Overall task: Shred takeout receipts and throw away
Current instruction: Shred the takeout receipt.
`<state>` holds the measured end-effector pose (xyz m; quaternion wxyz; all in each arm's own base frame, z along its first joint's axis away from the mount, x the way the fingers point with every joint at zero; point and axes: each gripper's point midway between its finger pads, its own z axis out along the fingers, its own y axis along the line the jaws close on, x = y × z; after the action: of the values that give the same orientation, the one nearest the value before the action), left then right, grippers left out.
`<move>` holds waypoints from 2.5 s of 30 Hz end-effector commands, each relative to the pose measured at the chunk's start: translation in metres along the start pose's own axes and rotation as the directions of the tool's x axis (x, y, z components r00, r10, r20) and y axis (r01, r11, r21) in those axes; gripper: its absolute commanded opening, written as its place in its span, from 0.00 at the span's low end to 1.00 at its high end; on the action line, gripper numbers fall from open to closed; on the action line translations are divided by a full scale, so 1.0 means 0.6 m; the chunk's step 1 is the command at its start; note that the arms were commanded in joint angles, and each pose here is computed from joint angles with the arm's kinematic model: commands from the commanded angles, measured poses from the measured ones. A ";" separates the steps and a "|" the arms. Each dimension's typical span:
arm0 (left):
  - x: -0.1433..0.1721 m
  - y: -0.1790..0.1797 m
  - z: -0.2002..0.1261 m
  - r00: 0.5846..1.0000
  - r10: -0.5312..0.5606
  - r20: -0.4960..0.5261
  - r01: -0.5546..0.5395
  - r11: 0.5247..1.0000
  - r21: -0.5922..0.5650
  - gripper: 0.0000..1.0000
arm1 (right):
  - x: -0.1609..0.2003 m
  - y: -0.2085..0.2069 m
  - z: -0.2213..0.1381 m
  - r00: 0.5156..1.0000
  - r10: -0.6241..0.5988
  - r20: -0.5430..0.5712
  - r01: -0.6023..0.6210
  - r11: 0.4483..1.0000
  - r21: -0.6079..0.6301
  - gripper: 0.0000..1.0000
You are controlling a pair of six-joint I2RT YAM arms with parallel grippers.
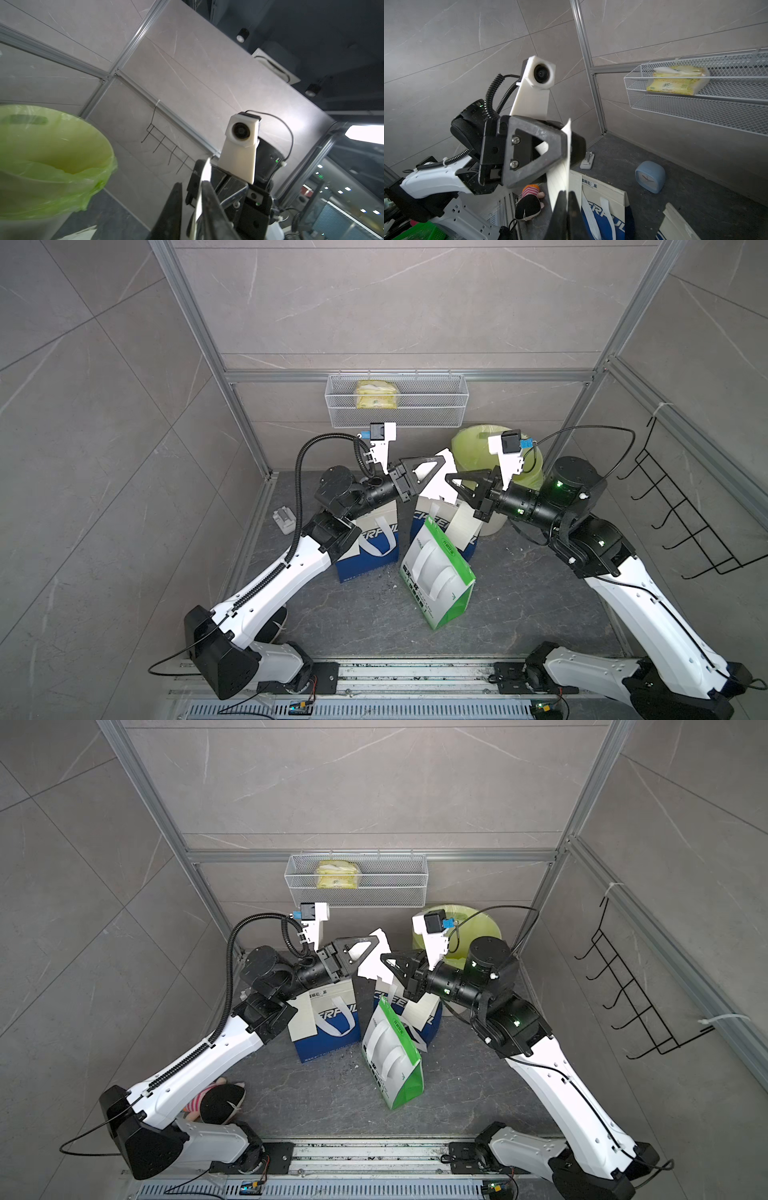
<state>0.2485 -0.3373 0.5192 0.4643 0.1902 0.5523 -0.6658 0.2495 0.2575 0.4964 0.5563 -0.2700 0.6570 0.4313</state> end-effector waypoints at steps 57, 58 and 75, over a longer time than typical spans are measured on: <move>0.097 -0.057 -0.022 0.529 0.732 -0.430 -0.681 0.668 0.299 0.05 | 0.055 0.027 -0.046 0.674 -0.714 -0.191 0.692 0.700 -0.174 0.00; 0.096 -0.056 -0.021 0.530 0.731 -0.431 -0.682 0.669 0.295 0.01 | 0.054 0.029 -0.047 0.672 -0.717 -0.186 0.696 0.697 -0.173 0.00; 0.085 -0.054 -0.022 0.540 0.736 -0.409 -0.709 0.659 0.250 0.62 | 0.049 0.022 -0.055 0.676 -0.708 -0.203 0.699 0.704 -0.127 0.00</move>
<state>0.2006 -0.3542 0.4736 0.5132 0.5800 0.5231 -0.3558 0.2181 0.2395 0.4659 0.5855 -0.5663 0.5581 0.1582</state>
